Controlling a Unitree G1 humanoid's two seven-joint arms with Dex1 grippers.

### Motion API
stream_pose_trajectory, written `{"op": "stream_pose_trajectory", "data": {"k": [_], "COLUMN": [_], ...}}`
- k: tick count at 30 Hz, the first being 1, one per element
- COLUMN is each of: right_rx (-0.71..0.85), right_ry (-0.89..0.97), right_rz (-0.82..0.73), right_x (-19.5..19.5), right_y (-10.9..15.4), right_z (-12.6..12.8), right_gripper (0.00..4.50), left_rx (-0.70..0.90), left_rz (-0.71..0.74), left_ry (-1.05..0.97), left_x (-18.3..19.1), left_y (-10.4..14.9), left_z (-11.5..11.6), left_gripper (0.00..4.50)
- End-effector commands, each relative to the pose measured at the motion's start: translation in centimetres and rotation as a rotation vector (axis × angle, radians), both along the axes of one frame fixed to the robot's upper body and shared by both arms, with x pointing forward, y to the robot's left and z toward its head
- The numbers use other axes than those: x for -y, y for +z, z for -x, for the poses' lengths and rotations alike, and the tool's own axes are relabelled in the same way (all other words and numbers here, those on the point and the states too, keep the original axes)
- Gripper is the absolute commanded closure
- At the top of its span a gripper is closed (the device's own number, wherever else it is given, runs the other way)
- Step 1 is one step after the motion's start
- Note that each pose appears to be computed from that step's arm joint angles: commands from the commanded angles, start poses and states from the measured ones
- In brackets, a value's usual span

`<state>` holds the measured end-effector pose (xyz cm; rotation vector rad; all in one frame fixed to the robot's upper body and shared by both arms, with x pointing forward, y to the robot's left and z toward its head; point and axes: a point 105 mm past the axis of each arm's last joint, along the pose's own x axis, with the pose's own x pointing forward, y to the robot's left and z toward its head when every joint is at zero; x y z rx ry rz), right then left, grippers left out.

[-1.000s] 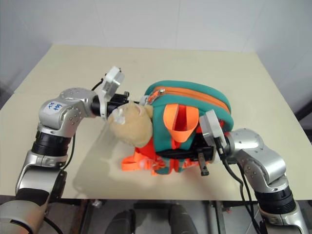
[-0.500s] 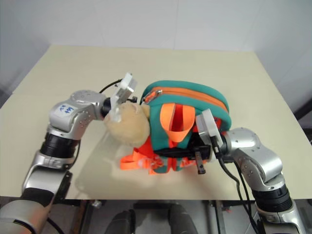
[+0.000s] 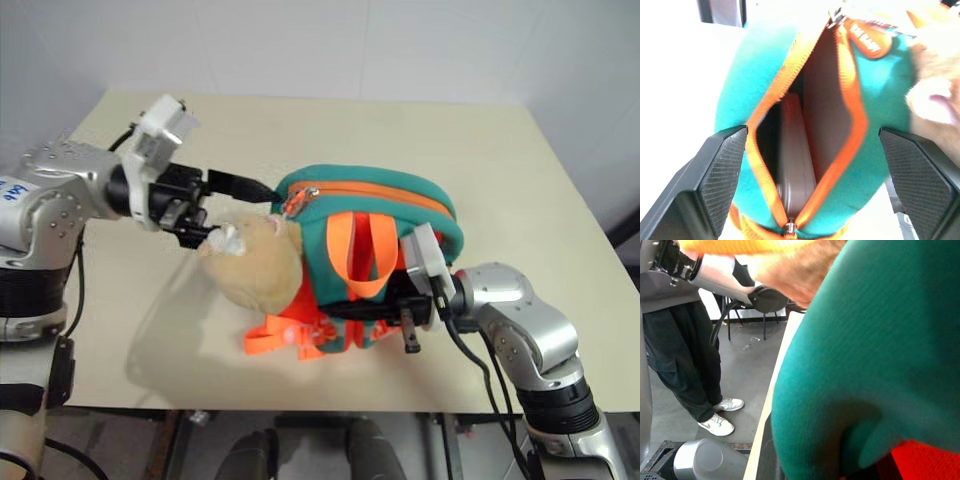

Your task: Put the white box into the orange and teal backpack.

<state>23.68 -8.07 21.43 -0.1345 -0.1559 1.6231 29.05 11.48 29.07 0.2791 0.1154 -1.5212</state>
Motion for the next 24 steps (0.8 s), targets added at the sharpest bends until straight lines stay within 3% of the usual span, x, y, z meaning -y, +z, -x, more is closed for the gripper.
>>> {"op": "stream_pose_trajectory", "data": {"k": [1,5,9,15,24], "right_rx": [0.040,0.045,0.051,0.053,0.075], "right_ry": [-0.017,-0.026,-0.021,-0.005,-0.020], "right_rz": [-0.002,0.031,0.058,0.069,0.028], "right_x": [0.3,0.4,0.3,0.3,-0.1], "right_y": [0.5,-0.3,-1.1,-1.4,-0.9], "right_z": [-0.1,-0.2,-0.2,-0.3,-0.9], "right_gripper": [4.50,4.50,4.50,4.50,4.50], "left_rx": [0.015,-0.048,-0.120,-0.179,-0.237], "left_rz": [0.092,0.215,0.216,0.300,0.300], "left_ry": [0.005,0.036,0.065,0.004,0.005], "left_x": [-1.9,-3.6,-4.1,-2.6,-0.2], "left_y": [1.9,2.4,0.6,0.8,-0.5], "left_z": [1.3,2.5,3.9,6.8,8.5], "left_gripper": [0.00,0.00,0.00,0.00,0.00]}}
